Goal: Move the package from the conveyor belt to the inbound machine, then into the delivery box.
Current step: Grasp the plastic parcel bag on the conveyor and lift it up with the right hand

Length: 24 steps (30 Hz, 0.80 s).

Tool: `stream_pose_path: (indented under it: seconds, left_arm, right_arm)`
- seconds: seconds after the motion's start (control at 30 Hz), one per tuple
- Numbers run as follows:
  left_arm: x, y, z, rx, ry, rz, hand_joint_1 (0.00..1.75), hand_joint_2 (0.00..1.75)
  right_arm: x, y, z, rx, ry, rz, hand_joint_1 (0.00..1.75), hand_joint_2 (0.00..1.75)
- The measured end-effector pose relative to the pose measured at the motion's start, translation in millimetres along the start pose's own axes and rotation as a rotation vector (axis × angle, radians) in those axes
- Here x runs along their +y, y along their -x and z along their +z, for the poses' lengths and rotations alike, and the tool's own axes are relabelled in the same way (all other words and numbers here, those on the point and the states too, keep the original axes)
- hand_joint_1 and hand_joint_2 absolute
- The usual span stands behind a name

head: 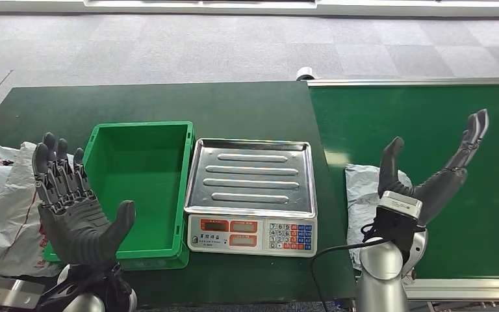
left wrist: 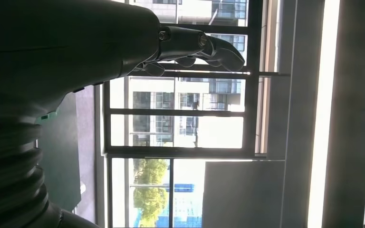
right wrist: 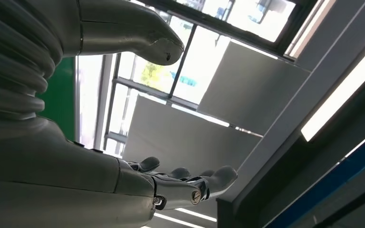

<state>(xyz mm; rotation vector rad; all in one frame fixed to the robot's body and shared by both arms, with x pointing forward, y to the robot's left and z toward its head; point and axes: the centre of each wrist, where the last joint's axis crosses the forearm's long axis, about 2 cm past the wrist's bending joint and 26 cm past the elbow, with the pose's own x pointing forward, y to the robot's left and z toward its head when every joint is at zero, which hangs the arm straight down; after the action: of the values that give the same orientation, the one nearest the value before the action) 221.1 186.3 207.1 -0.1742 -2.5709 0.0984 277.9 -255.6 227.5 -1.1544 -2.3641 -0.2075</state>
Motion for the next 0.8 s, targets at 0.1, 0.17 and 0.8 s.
stream_pose_path:
  seconds: [0.1, 0.17, 0.8]
  left_arm:
    - [-0.4, 1.2, 0.6, 0.004, -0.002, 0.0, 0.0, 1.75]
    - [-0.2, 1.7, 1.0, 0.006, -0.002, -0.001, 0.0, 1.75]
    - [3.7, 4.5, 2.5, 0.015, 0.007, 0.024, 0.0, 1.75]
  right_arm:
    - [-3.8, 2.9, -4.3, -0.028, -0.028, 0.151, 0.0, 1.75]
    - [-7.5, 7.3, -7.0, -0.029, -0.03, 0.212, 0.0, 1.75]
    - [-19.2, 210.1, -40.5, 0.45, -0.399, 1.069, 0.0, 1.75]
